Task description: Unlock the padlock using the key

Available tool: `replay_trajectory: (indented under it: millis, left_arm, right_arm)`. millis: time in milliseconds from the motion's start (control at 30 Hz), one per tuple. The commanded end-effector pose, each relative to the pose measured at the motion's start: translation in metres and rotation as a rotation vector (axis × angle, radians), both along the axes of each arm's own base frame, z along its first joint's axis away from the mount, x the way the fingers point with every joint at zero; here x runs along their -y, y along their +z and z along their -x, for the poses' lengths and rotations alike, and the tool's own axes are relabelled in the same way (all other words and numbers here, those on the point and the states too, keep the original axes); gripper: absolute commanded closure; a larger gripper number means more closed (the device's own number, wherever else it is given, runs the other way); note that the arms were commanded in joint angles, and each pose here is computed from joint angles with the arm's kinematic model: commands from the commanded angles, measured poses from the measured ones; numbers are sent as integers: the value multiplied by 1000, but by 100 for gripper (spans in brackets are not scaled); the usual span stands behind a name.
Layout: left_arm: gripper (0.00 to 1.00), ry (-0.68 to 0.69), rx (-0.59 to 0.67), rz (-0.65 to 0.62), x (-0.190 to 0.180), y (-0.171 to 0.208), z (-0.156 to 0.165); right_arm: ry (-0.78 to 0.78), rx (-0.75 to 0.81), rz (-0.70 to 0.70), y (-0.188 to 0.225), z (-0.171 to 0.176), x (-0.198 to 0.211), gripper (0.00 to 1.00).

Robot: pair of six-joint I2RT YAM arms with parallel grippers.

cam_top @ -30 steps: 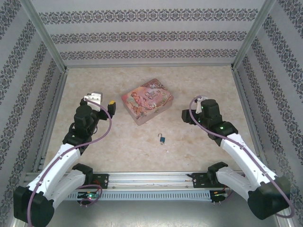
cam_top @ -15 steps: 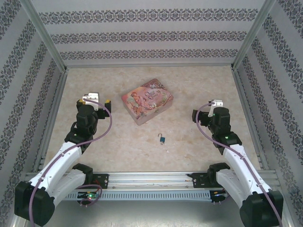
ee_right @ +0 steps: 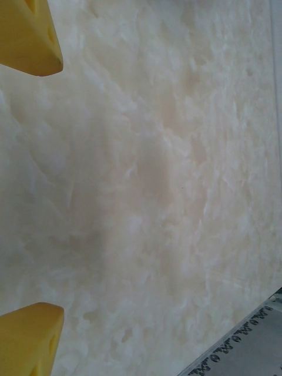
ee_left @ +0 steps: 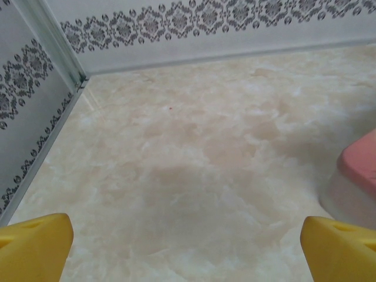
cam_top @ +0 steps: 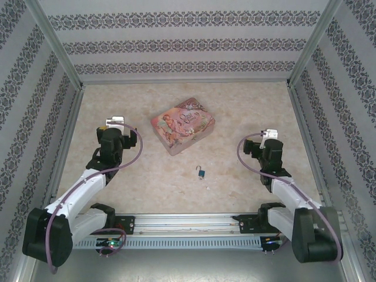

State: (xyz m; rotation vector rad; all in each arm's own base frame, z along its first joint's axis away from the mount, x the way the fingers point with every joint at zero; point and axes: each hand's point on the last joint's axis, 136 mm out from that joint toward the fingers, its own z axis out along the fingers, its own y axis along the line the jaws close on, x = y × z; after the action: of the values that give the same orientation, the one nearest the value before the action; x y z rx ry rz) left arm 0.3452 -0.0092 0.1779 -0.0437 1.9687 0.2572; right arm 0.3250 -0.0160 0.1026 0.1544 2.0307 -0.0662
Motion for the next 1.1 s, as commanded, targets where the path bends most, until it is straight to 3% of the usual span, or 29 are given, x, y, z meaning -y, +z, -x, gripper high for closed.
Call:
replay_trajectory:
  millis: [0,267,600,833,1067]
  left_arm:
    - [1,37,26,20,-8,-2,-5]
    - [1,106,12,75,-25,-22,-6]
    - [1,121,1,102,-35,-30,0]
    - [1,123,-3,126,-38,-36,1]
    - [1,133,11,148,-43,-43,-6]
  right_arm:
    - [24,140,20,22,-18,-1,1]
    - [90,241,22,31,-43,-11,2]
    - [91,306,4,10,-49,-12,2]
    - [25,166,6,-3,-65,-1,2]
    - [24,183,7,0,-66,-1,2]
